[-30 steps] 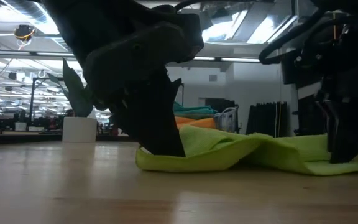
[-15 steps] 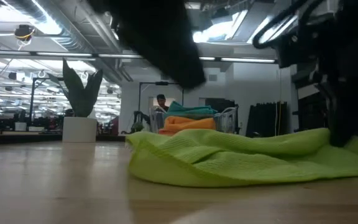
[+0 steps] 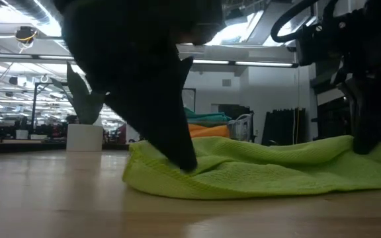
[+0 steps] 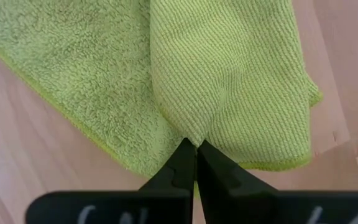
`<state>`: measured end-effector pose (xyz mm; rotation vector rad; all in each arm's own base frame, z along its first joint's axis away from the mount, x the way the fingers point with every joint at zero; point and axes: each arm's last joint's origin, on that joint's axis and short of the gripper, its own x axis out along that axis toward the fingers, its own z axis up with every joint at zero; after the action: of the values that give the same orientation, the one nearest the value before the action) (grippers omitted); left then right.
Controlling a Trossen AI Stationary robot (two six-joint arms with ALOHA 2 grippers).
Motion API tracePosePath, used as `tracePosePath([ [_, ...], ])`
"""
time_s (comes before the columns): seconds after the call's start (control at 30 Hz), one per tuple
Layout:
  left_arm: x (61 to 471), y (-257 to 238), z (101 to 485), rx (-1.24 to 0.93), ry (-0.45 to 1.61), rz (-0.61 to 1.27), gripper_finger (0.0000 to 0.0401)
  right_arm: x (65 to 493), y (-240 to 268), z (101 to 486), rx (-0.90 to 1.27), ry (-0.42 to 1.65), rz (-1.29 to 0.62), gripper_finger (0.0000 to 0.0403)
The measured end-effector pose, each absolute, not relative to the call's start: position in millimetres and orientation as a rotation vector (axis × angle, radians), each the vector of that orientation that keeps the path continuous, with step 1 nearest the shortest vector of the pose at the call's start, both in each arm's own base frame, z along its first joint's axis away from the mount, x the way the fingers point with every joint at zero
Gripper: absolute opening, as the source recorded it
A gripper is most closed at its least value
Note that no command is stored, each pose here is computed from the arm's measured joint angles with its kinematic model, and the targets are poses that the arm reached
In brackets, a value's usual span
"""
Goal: Fold microfiber towels
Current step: Fold the green microfiber cloth
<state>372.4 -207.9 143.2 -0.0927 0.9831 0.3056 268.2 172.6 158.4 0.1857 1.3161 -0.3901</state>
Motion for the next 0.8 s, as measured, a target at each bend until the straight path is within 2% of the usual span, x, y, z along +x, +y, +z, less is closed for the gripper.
tracePosePath([
  [0.13, 373, -206, 132, -0.171, 0.977, 0.238, 0.0135, 269, 173, 159, 0.188, 1.312, -0.389, 0.0013],
  [0.33, 371, -202, 128, -0.146, 0.963, 0.274, 0.0132, 270, 174, 159, 0.198, 1.300, -0.382, 0.0012],
  [0.47, 369, -203, 128, -0.139, 0.970, 0.273, 0.0094, 270, 174, 159, 0.200, 1.298, -0.380, 0.0017],
  [0.63, 369, -204, 128, -0.146, 0.982, 0.259, 0.0013, 270, 174, 159, 0.199, 1.298, -0.379, 0.0018],
  [0.8, 369, -204, 128, -0.148, 0.984, 0.257, 0.0010, 269, 174, 159, 0.192, 1.333, -0.356, 0.0020],
])
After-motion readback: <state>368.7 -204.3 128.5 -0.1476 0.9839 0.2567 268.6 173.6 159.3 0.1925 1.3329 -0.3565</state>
